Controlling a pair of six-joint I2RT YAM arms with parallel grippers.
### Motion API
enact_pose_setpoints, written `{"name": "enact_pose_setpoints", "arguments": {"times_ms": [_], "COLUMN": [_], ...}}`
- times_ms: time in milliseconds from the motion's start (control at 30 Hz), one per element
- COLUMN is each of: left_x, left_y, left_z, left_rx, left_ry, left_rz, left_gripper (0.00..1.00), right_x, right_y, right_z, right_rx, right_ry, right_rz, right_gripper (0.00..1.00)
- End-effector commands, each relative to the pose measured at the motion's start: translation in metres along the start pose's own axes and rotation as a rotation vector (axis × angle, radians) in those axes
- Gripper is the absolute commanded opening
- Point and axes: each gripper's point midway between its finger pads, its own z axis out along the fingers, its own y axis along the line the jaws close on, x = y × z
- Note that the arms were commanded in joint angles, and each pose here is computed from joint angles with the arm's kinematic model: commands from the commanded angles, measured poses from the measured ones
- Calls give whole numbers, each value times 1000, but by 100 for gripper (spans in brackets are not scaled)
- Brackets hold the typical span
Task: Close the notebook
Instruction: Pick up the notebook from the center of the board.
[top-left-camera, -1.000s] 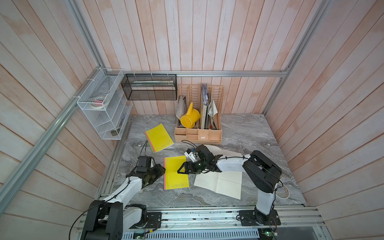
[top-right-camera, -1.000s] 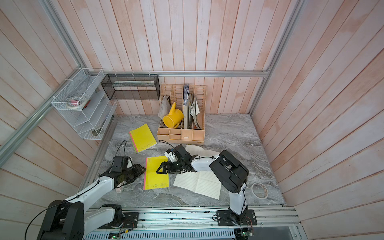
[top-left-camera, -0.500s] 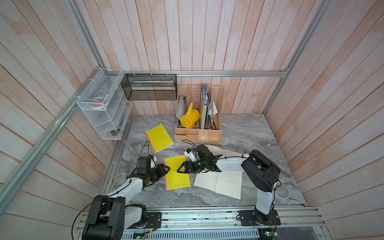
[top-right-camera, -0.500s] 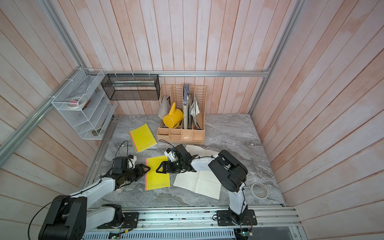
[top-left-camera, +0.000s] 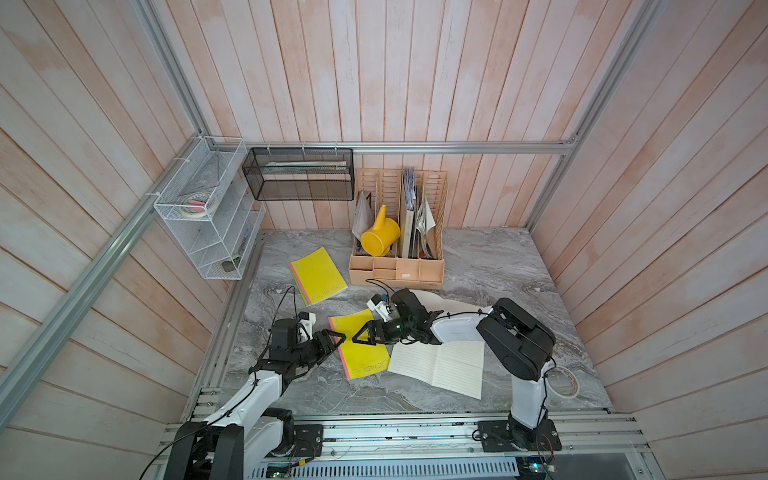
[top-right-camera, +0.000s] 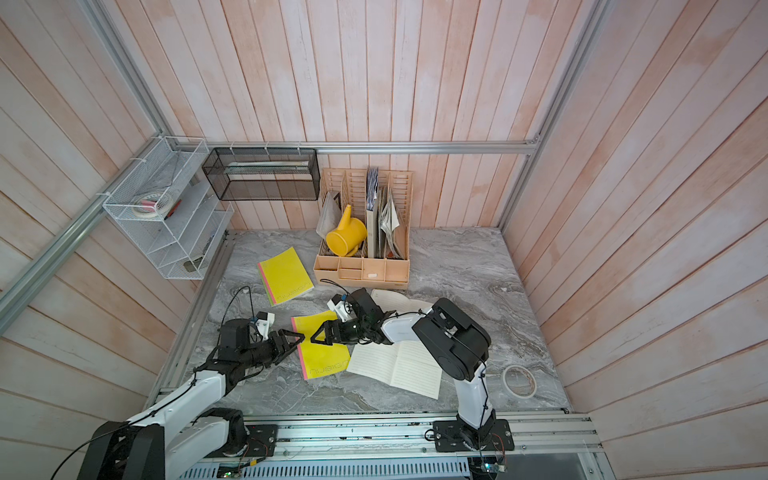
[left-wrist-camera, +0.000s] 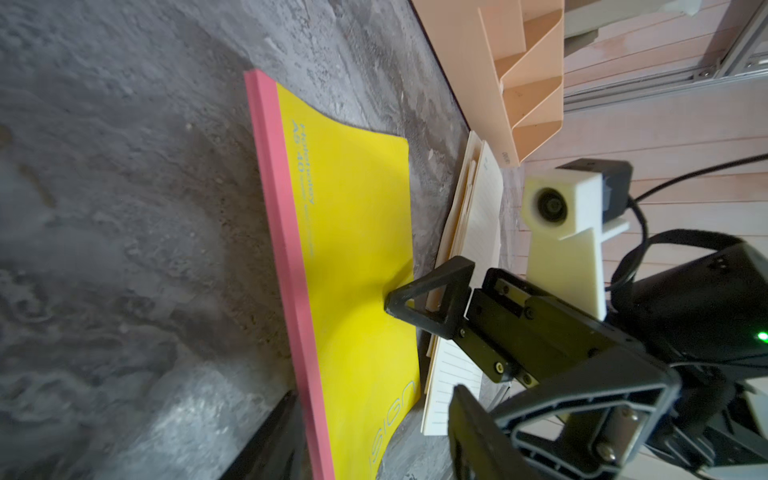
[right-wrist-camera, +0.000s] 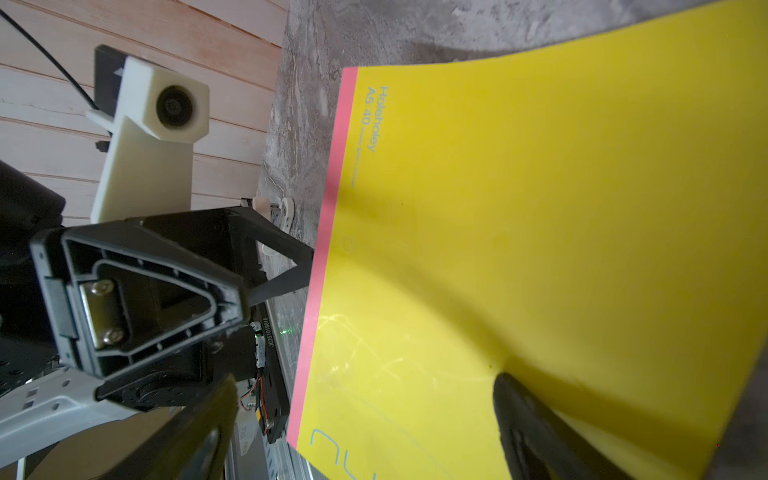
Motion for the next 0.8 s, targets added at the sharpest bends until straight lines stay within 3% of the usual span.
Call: {"name": "enact_pose_setpoints", "arguments": {"times_ms": [0,133,300,733,767], "left_x": [-5,5,10,21,23], "left_y": [-21,-14,1,15,15], "left_z": [3,11,15,28,31], "left_rx": [117,158,79,76,76], "left_ry": [-12,30,59,104,111], "left_rz": [12,-34,-27,-54,-55], "left_gripper": [58,57,50,40,36], "right_x": [42,42,42,40,39], "right_y": [-51,-51,-51,-51,-50], "right_z": [9,9,10,9,9], "right_rx": [121,120,117,120,120], "right_ry": [104,101,103,99,98], "right_rz": [144,146,147,143,142], "right_gripper": [98,98,98,98,98]}}
